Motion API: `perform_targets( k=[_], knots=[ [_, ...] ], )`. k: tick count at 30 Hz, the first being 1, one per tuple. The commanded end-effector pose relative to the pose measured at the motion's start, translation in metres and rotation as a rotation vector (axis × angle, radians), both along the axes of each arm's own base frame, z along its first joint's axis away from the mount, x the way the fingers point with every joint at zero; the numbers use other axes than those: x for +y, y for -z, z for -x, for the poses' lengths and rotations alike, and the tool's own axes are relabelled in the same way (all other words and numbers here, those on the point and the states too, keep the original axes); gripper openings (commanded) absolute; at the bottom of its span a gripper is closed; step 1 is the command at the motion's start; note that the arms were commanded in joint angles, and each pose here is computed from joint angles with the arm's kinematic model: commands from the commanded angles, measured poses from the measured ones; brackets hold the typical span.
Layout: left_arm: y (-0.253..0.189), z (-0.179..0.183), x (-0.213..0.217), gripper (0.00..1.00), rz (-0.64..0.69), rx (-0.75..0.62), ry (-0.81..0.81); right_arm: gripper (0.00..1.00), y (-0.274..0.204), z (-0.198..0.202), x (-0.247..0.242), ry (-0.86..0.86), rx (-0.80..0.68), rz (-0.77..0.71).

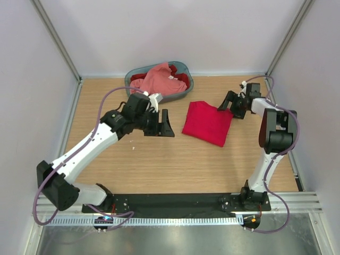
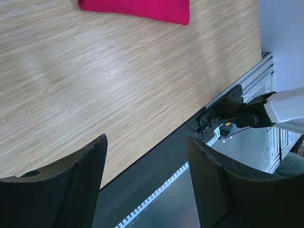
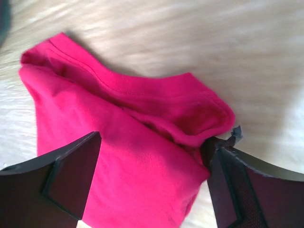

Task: Fold and stack the t-shirts
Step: Neatly place the folded tshirt to the corner

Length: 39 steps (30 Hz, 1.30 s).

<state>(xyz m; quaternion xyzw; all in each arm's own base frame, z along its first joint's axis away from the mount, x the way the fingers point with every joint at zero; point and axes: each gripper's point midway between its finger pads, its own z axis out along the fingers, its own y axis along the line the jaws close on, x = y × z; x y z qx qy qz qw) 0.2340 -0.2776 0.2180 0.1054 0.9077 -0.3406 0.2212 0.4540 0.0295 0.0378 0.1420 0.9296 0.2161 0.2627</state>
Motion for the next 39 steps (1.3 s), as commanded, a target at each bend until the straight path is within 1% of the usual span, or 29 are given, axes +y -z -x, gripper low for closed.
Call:
perform_targets(
  k=[1, 2, 3, 4, 6, 7, 8, 9, 10, 11, 12, 13, 14, 15, 16, 17, 18, 20, 21, 23, 26, 30, 32, 33, 35, 36, 37, 39],
  knots=[
    [-0.011, 0.008, 0.012, 0.69, -0.004, -0.012, -0.028, 0.88, 0.021, 0.01, 0.031, -0.108, 0.05, -0.11],
    [-0.013, 0.008, 0.014, 0.69, -0.005, -0.019, -0.034, 0.85, 0.02, 0.011, 0.034, -0.11, 0.046, -0.095],
    [-0.019, 0.008, 0.015, 0.69, -0.002, -0.038, -0.03, 0.78, 0.02, 0.015, 0.038, -0.105, 0.049, -0.085],
    [-0.019, 0.01, 0.017, 0.69, -0.011, -0.036, -0.029, 0.73, 0.015, 0.014, 0.04, -0.098, 0.039, -0.089],
    [-0.023, 0.011, 0.018, 0.7, -0.011, -0.046, -0.025, 0.59, 0.005, 0.013, 0.036, -0.07, 0.023, -0.068],
    [-0.024, 0.011, 0.019, 0.7, -0.01, -0.048, -0.023, 0.53, 0.002, 0.012, 0.031, -0.053, 0.011, -0.031],
    [-0.024, 0.012, 0.019, 0.7, -0.006, -0.046, -0.023, 0.51, -0.003, 0.01, 0.027, -0.044, -0.005, -0.009],
    [-0.022, 0.013, 0.019, 0.7, -0.008, -0.041, -0.022, 0.45, -0.013, 0.005, 0.021, -0.032, -0.033, 0.026],
    [-0.024, 0.014, 0.019, 0.7, -0.003, -0.045, -0.02, 0.33, -0.022, 0.005, 0.017, -0.032, -0.037, 0.051],
    [-0.021, 0.015, 0.019, 0.7, -0.006, -0.038, -0.018, 0.26, -0.026, 0.002, 0.007, -0.034, -0.042, 0.117],
    [-0.021, 0.015, 0.02, 0.7, -0.009, -0.037, -0.018, 0.05, -0.044, -0.01, 0.002, -0.032, -0.078, 0.148],
    [-0.018, 0.016, 0.02, 0.7, -0.012, -0.032, -0.016, 0.02, -0.042, -0.006, -0.002, -0.04, -0.033, 0.172],
    [-0.017, 0.017, 0.021, 0.7, -0.015, -0.03, -0.017, 0.01, -0.045, -0.01, -0.015, -0.037, -0.036, 0.251],
    [-0.014, 0.018, 0.023, 0.7, -0.024, -0.023, -0.015, 0.02, -0.06, -0.023, -0.024, -0.025, -0.066, 0.296],
    [-0.01, 0.019, 0.023, 0.7, -0.034, -0.013, -0.016, 0.01, -0.057, -0.023, -0.032, -0.025, -0.037, 0.34],
    [-0.008, 0.02, 0.024, 0.7, -0.037, -0.01, -0.017, 0.01, -0.06, -0.028, -0.045, -0.017, -0.035, 0.418],
    [-0.004, 0.022, 0.026, 0.7, -0.049, 0.004, -0.017, 0.01, -0.075, -0.042, -0.052, -0.011, -0.072, 0.454],
    [0.008, 0.026, 0.028, 0.69, -0.069, 0.04, -0.019, 0.02, -0.074, -0.054, -0.066, -0.006, -0.075, 0.528],
    [0.012, 0.029, 0.028, 0.69, -0.07, 0.06, -0.016, 0.01, -0.085, -0.065, -0.078, 0.022, -0.103, 0.587],
    [0.028, 0.036, 0.03, 0.69, -0.088, 0.114, -0.019, 0.01, -0.088, -0.083, -0.09, 0.011, -0.138, 0.644],
    [0.048, 0.045, 0.033, 0.69, -0.099, 0.181, -0.026, 0.01, -0.084, -0.113, -0.115, 0.045, -0.166, 0.687],
    [0.065, 0.051, 0.037, 0.68, -0.123, 0.227, -0.044, 0.01, -0.072, -0.156, -0.142, 0.109, -0.227, 0.731],
    [0.07, 0.051, 0.036, 0.68, -0.127, 0.243, -0.053, 0.01, -0.069, -0.166, -0.157, 0.152, -0.234, 0.734],
    [0.074, 0.051, 0.036, 0.68, -0.134, 0.258, -0.059, 0.01, -0.079, -0.175, -0.163, 0.179, -0.266, 0.734],
    [0.077, 0.05, 0.033, 0.68, -0.131, 0.272, -0.063, 0.01, -0.07, -0.183, -0.176, 0.222, -0.272, 0.728],
    [0.077, 0.049, 0.032, 0.68, -0.13, 0.274, -0.061, 0.01, -0.077, -0.19, -0.18, 0.239, -0.297, 0.724],
    [0.078, 0.045, 0.029, 0.68, -0.133, 0.278, -0.063, 0.01, -0.069, -0.194, -0.183, 0.243, -0.297, 0.718],
    [0.075, 0.041, 0.025, 0.68, -0.128, 0.272, -0.062, 0.01, -0.074, -0.203, -0.187, 0.241, -0.333, 0.72]
  ],
)
